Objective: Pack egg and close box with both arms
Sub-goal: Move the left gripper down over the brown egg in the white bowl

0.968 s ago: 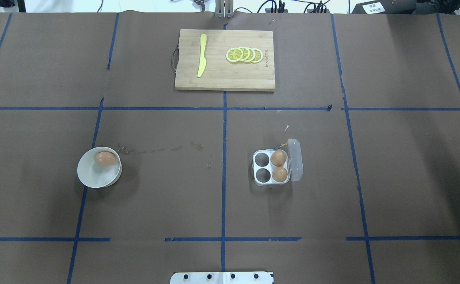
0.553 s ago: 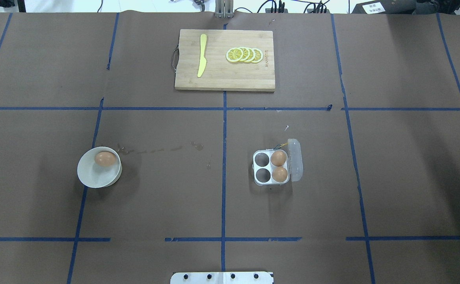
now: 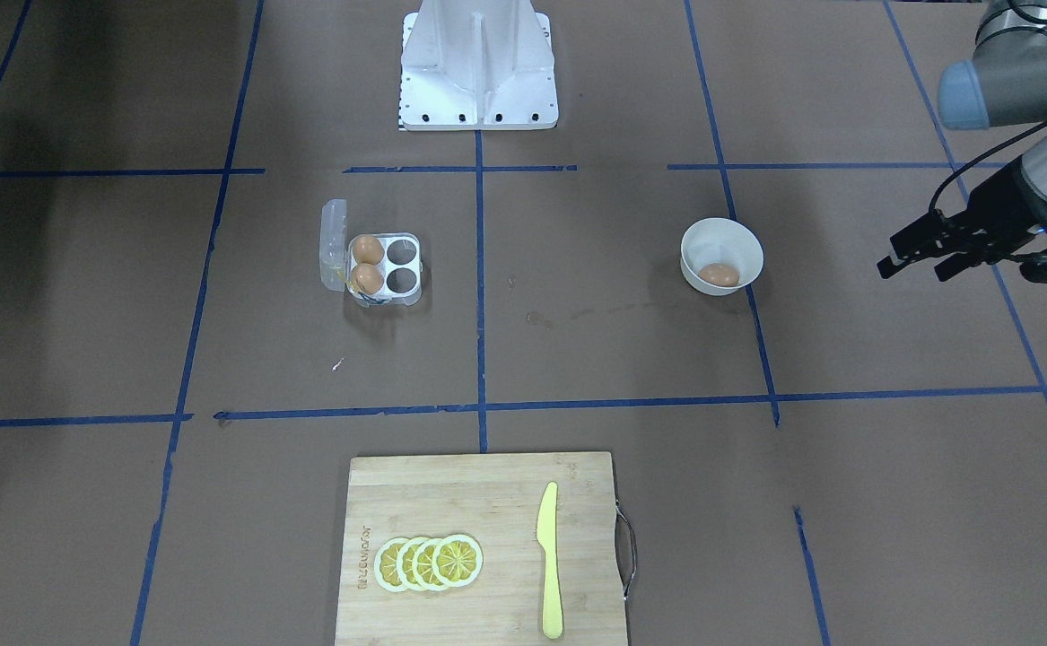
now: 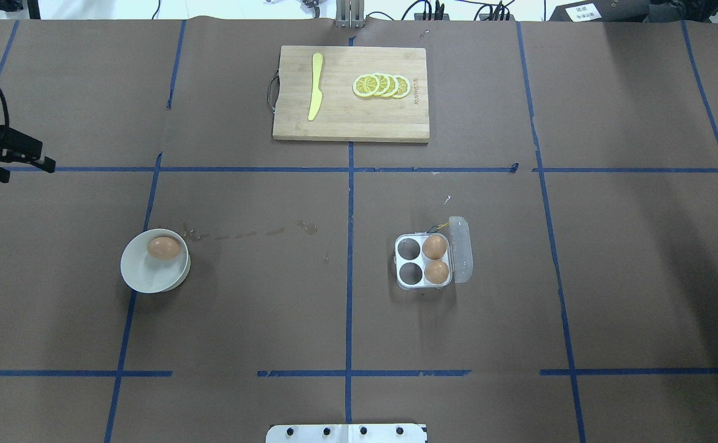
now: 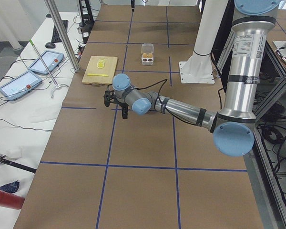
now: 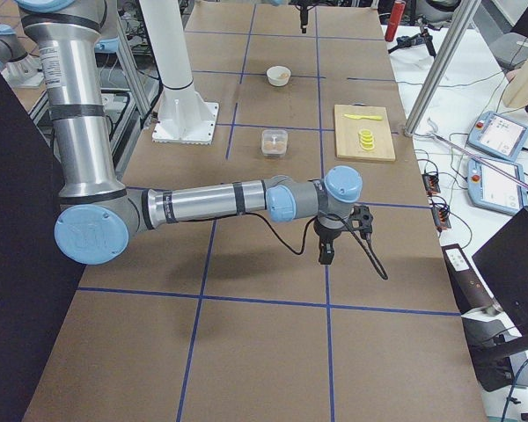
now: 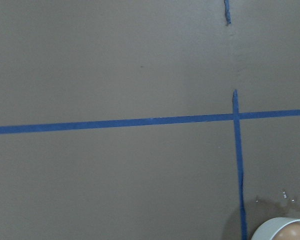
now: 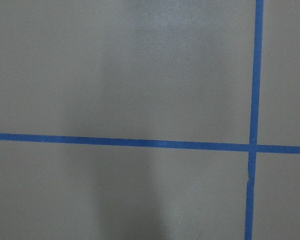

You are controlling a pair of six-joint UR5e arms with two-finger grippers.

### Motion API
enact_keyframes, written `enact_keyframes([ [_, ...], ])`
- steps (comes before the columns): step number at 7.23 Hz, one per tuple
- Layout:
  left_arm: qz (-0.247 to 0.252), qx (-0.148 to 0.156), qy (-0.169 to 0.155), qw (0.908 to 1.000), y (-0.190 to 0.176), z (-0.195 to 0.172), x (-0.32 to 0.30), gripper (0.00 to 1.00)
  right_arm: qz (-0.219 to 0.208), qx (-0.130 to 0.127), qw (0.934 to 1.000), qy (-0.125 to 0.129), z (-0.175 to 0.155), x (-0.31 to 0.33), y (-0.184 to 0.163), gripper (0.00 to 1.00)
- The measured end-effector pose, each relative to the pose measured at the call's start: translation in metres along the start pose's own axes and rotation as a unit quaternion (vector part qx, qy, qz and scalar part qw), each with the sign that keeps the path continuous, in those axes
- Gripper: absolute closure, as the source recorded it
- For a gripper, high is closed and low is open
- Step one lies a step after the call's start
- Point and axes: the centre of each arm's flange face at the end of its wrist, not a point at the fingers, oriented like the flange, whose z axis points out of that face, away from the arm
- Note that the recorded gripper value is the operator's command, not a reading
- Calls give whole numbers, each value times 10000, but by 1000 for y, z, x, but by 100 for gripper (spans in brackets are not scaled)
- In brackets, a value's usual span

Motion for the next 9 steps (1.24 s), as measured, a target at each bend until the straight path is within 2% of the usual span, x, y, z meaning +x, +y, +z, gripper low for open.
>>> enact_keyframes([
  [2, -1167, -51, -33, 9931, 19, 40, 69, 0, -11, -14, 10000, 1, 2, -2, 0, 0],
  [3, -1712, 8, -68, 9852, 35, 58, 96, 3, -25, -27, 10000, 0, 4, -3, 0, 0],
  [4, -2353, 84, -45, 9719, 50, 66, 115, 3, -52, -26, 10000, -3, 5, -5, 0, 0],
  [6, -3562, 384, -122, 9335, 86, 100, 142, 5, -142, 41, 9999, -22, 5, -7, 0, 0],
  [8, -4293, 741, -339, 8995, 111, 136, 147, 7, -200, 80, 9998, -46, 3, -10, 0, 0],
  [9, -4502, 837, -479, 8877, 119, 142, 148, 10, -209, 86, 9997, -56, 2, -11, 0, 0],
])
